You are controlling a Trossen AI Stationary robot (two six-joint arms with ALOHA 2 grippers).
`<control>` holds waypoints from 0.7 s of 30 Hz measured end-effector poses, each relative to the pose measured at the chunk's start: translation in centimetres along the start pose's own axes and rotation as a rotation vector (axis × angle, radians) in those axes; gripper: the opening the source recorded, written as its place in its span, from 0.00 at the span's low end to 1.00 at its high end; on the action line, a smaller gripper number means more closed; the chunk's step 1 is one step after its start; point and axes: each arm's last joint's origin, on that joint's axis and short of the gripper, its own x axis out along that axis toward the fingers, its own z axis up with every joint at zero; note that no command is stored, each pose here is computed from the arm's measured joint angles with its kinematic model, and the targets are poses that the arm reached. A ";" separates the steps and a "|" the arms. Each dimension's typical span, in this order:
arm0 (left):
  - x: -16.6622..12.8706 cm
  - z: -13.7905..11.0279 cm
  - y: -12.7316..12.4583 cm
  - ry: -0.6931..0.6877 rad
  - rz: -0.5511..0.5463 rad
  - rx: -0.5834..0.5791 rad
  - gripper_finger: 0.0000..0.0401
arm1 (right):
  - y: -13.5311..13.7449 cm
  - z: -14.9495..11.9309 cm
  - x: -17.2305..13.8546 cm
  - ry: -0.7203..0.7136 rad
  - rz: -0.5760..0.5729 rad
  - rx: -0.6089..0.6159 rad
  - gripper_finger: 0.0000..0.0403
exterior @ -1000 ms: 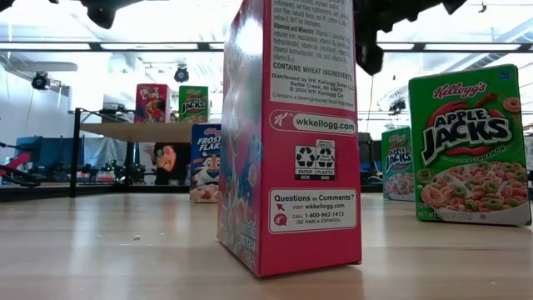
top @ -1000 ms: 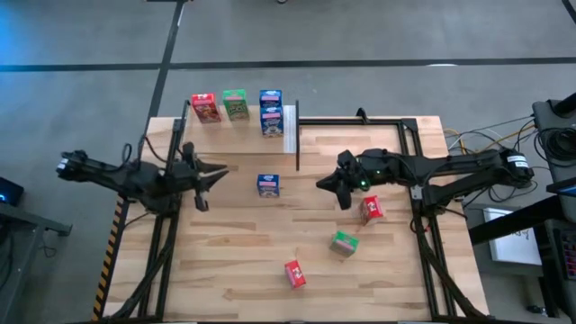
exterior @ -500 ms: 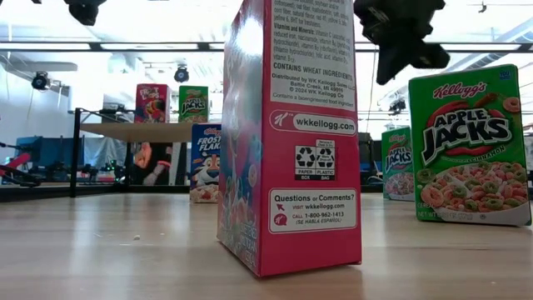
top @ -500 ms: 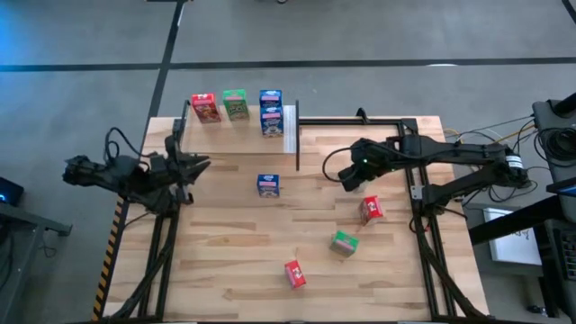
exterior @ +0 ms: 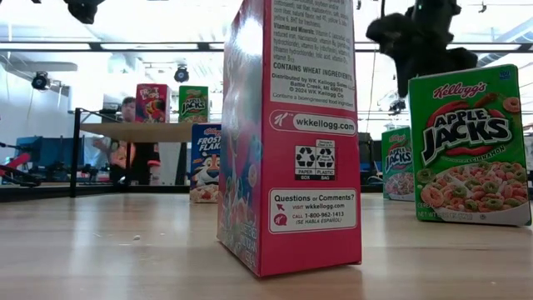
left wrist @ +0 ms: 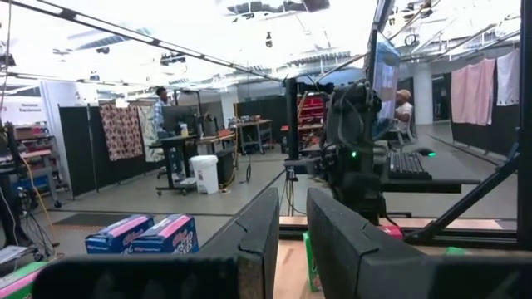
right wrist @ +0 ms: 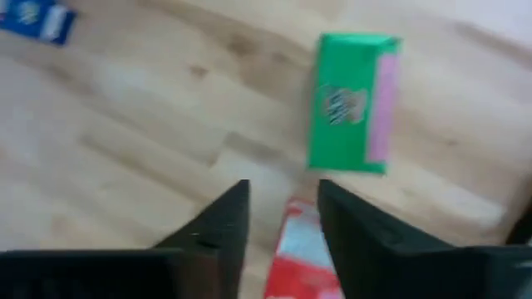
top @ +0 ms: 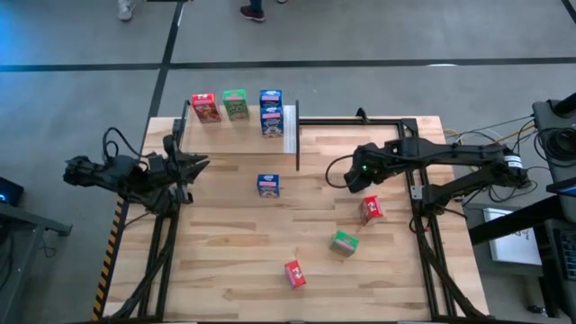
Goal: Stack cereal on shelf
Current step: Put the top green cereal box on the shelf aligned with the other green cereal box
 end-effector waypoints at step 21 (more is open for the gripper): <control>0.0 0.0 0.0 0.001 0.000 0.001 0.12 | -1.5 -0.2 5.2 -0.102 -0.064 -0.034 0.58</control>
